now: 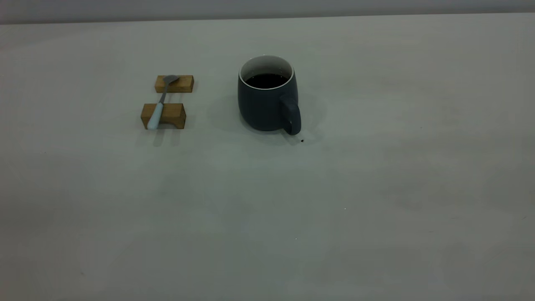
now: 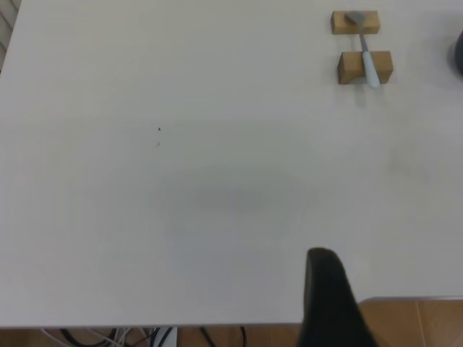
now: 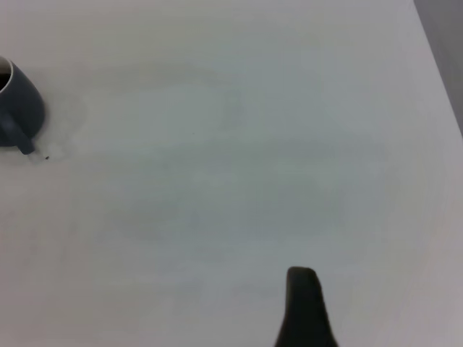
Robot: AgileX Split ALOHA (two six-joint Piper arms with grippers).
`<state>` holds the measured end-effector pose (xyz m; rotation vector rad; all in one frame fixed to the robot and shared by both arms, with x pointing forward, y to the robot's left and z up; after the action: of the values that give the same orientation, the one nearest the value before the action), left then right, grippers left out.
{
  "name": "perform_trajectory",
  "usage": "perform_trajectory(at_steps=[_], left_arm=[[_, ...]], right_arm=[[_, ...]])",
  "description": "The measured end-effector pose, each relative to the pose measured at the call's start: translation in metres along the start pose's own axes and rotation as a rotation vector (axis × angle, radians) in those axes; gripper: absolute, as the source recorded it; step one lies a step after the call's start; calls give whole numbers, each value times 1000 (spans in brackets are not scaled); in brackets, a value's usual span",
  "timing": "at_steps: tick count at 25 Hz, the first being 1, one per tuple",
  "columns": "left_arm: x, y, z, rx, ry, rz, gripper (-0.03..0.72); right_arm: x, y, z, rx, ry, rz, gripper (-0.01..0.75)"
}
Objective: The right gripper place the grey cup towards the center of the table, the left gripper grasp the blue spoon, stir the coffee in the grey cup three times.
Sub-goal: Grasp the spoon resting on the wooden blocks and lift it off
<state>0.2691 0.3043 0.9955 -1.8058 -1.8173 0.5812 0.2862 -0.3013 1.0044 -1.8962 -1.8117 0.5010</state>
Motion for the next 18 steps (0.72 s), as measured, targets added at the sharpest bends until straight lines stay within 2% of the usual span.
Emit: perform_trajectory(at_steps=[18], left_arm=[[3,0,0,1,-1,-23,507]], right_arm=[[0,0,0,0,0,0,588]])
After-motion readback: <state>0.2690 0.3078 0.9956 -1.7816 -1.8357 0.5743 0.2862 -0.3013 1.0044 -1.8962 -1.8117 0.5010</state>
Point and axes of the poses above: a point on each arm's last joint axis where the gripper is mounted, y pointing out along that axis toward the gripper, x along the wrist's bending axis when the last joint is at zero, z = x × y, the point moved 6 cm from there along y, pointing out along that axis toward the gripper, and after that the axes turned 3 degrees about y, right-handed, at the moved point
